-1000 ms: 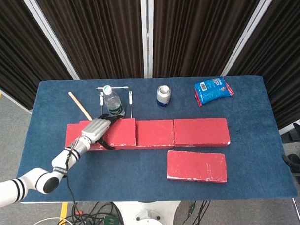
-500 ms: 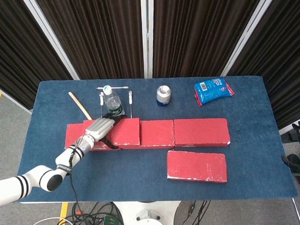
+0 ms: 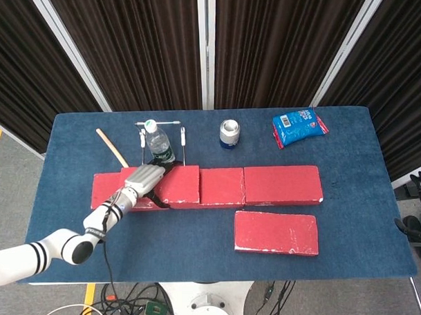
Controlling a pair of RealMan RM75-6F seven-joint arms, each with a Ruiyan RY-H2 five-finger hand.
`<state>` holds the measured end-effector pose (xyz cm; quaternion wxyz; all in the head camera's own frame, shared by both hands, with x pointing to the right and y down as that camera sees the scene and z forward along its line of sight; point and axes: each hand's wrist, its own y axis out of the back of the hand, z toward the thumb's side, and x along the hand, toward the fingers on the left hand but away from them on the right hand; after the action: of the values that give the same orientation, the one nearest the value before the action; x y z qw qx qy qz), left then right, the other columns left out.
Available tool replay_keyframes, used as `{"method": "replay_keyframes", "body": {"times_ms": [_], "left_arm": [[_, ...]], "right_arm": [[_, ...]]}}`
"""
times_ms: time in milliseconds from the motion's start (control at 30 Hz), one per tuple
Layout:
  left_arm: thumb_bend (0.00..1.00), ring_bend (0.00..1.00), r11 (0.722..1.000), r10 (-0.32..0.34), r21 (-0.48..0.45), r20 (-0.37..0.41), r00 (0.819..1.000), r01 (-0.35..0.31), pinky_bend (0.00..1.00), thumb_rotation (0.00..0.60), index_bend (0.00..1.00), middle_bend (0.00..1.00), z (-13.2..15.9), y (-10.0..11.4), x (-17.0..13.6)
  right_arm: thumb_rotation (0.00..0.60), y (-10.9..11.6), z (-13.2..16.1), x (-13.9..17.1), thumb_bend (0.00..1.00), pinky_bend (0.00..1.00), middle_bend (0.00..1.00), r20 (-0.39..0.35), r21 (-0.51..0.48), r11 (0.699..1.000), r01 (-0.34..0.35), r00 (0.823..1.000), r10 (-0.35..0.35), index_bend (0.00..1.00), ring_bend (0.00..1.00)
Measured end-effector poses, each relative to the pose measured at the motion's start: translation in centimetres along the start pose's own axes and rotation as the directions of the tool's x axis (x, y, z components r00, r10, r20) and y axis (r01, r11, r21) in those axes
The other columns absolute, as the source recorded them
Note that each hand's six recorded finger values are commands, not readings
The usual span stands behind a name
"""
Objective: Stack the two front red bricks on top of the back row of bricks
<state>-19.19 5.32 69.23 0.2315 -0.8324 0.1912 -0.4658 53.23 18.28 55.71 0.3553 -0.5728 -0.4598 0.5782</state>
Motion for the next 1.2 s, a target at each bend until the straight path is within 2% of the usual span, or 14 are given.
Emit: {"method": "replay_keyframes", "body": {"times_ms": [1033,1100,1200], "left_arm": [[0.00,0.26,1.000,-0.009,-0.002,-0.014,1.000,0.009,0.07,0.600,0.07,0.18,-0.52,-0.06,0.38],[0.00,0.23,1.000,-0.009,-0.001,-0.012,1.000,0.009,0.07,0.600,0.07,0.18,-0.51,-0.12,0.35],[0.00,0.09,1.000,-0.010,-0.004,-0.012,1.000,0.010,0.07,0.600,0.07,0.13,-0.51,-0.14,0.33]], "right_arm": [[0.600,0.52,0.09,-0.05,0.14,0.00,0.00,0.000,-0.014,1.000,0.012,1.000,-0.012,0.00,0.00],[0.600,0.53,0.05,-0.04,0.14,0.00,0.00,0.001,-0.014,1.000,0.012,1.000,-0.012,0.00,0.00],[0.600,0.50,0.03,-0.02,0.14,0.00,0.00,0.002,-0.017,1.000,0.011,1.000,-0.011,0.00,0.00]]}}
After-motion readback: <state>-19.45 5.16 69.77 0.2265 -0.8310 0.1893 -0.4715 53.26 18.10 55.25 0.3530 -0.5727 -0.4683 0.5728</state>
